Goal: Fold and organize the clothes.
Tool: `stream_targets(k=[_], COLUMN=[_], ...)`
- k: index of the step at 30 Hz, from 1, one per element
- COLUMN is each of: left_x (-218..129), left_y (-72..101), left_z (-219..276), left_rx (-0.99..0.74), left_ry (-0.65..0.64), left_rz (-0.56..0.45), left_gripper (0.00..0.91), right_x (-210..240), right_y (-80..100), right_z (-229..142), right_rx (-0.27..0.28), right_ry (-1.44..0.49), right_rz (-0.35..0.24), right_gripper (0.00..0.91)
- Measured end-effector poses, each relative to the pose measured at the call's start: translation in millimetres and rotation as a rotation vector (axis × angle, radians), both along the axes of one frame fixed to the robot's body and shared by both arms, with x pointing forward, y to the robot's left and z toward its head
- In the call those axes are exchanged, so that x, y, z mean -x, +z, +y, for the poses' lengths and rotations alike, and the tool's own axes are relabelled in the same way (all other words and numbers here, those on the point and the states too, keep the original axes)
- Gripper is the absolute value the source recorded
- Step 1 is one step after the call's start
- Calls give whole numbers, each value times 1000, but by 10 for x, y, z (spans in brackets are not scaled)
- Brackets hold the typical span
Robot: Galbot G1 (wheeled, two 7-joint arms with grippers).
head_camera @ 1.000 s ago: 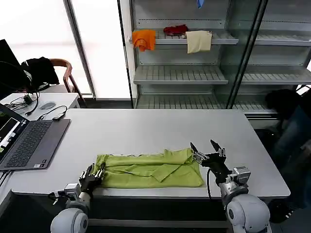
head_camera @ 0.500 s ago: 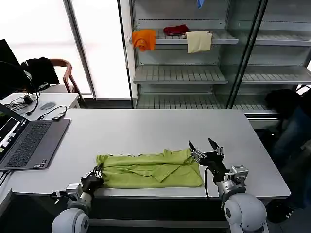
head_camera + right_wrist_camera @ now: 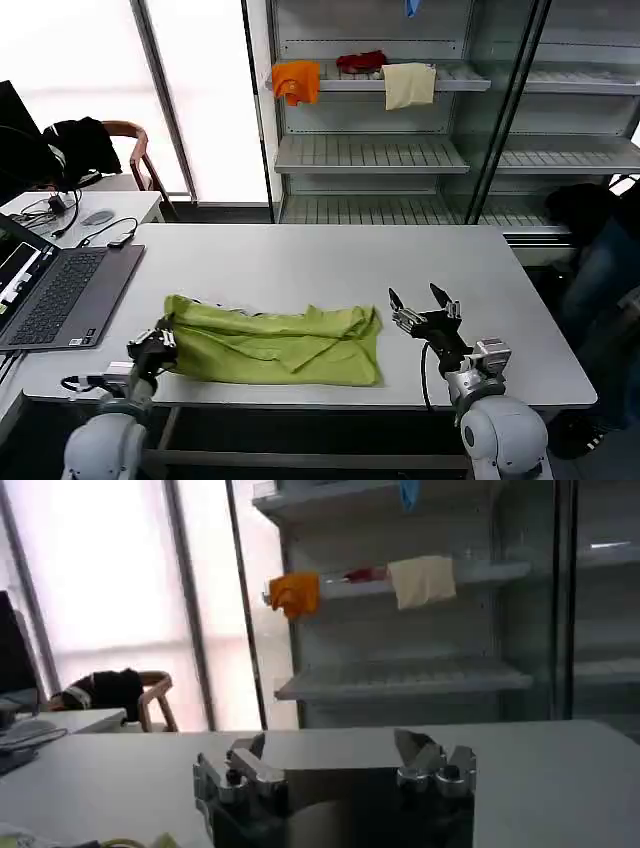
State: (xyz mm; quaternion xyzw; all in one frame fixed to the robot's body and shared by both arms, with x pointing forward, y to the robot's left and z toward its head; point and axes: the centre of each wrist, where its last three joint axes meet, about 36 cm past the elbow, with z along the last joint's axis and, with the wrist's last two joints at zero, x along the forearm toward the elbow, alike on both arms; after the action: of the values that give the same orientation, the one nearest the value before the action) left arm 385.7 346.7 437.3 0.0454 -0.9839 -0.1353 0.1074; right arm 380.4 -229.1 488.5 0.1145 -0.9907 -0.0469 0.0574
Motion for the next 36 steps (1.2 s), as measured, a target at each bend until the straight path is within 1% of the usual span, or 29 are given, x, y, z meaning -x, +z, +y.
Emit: stream_targets(k=[4,10,14,17,19,22,31,32,36], left_x=[-50,-83,-54,-15,14,54,65,59,42], left_y=[231,655,848,942,958,926,639,609,493], left_z=[362,815,895,830,730,495,-385,-473,-783], left_rx=[-112,-248,-286,-301,-304,-296,-271,-267,-246], left_ry=[15,32,15,-4,-25,-67,-194,-204,-244], left_rz=[-18,-41,-45,-54,-57,-57,-34,-31,-15], left_gripper=[0,0,10,10,10,10,10,20,10], right_x=[0,18,36,53,66,86,177,183,207], right_y=[-33,-68,-100,-121,-137,-159,-223,-229,-255], right_z=[3,9,14,13,8,-3,-68,-74,-113], right_rx=[4,7,8,11,13,16,26,27,32], right_ry=[-2,-8,-14,-20,-24,-28,-39,-39,-45], right_rz=[7,16,21,22,23,26,33,33,35], right_gripper=[907,907,907,907,907,907,907,907,907])
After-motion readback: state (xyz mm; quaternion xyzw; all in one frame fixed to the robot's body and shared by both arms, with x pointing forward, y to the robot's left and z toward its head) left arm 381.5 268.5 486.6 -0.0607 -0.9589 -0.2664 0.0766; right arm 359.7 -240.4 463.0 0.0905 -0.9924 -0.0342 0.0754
